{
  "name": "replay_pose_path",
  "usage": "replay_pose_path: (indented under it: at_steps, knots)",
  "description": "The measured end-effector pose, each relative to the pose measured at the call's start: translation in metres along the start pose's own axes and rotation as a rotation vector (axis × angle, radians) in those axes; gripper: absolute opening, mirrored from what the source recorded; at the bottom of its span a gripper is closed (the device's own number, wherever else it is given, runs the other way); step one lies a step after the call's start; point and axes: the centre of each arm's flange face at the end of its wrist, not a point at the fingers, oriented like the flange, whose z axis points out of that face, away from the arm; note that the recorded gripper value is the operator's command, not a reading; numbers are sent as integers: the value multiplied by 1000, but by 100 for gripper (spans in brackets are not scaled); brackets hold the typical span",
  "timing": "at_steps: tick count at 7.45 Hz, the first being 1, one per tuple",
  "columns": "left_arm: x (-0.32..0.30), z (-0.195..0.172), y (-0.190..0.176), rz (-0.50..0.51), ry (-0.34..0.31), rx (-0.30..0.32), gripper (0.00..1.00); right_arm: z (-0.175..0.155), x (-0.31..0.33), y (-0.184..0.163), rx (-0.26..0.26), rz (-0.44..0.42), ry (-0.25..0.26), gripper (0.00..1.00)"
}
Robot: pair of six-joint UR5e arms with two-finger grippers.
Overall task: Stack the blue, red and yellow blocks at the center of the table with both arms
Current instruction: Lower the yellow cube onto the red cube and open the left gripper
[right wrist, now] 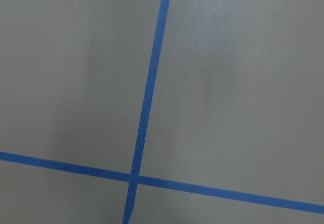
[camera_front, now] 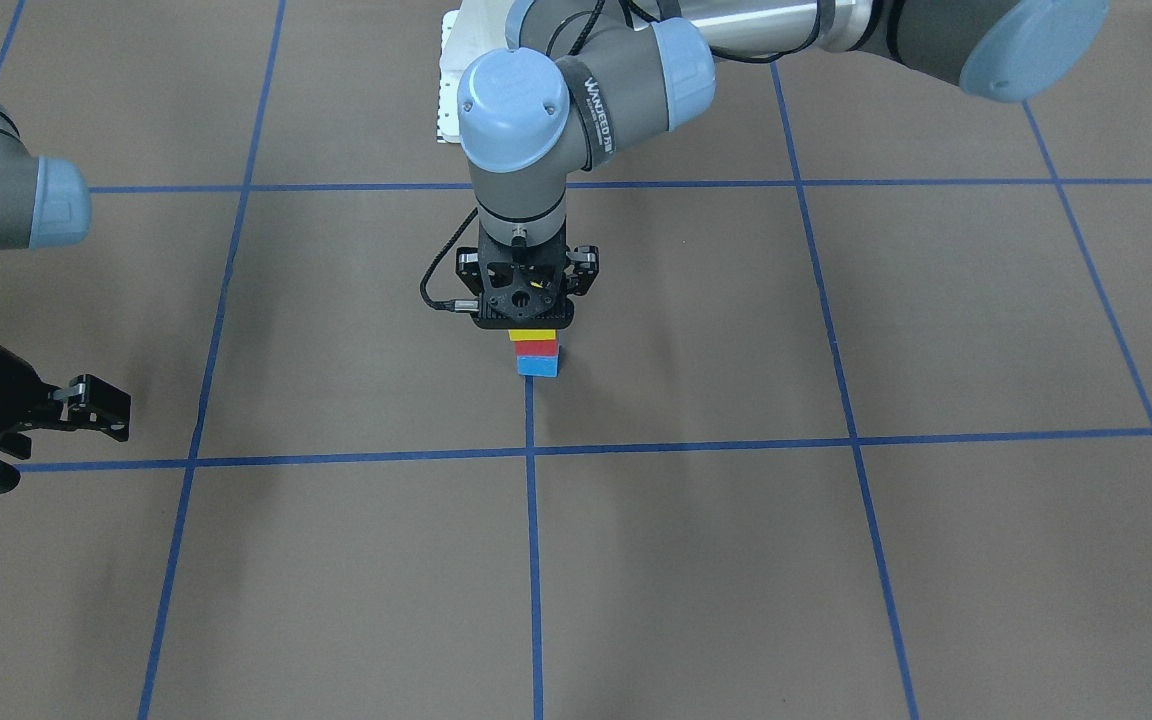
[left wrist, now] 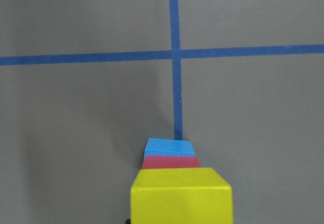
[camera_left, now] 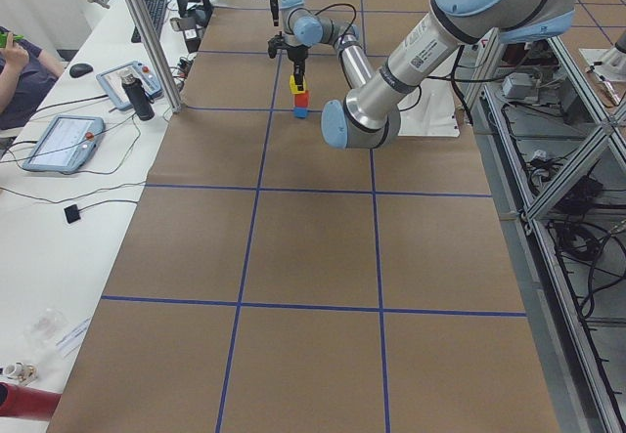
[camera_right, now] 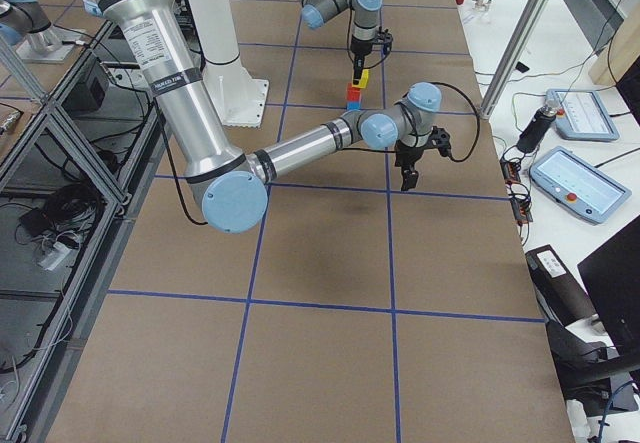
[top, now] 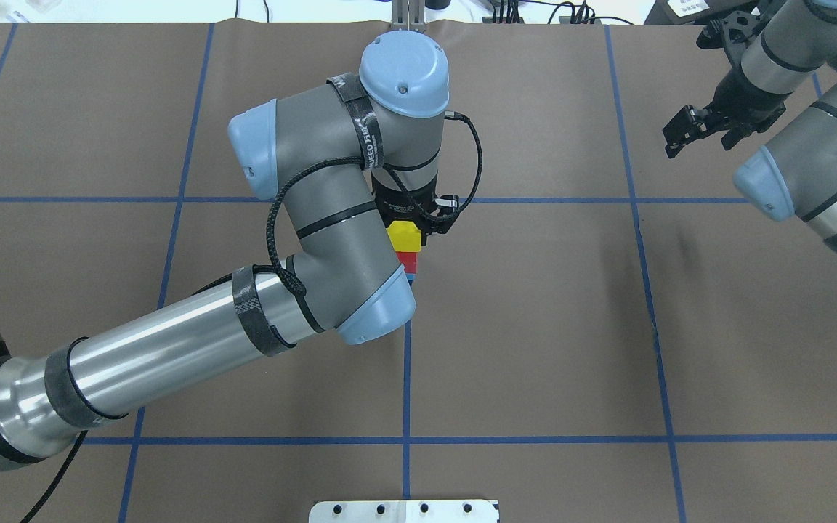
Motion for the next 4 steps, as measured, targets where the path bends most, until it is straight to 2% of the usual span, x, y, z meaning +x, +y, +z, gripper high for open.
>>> replay_pose_path:
  at_steps: [4]
  knots:
    - [-2, 4, 1, -2, -3, -4, 0, -1, 1, 0, 1, -1, 0, 99]
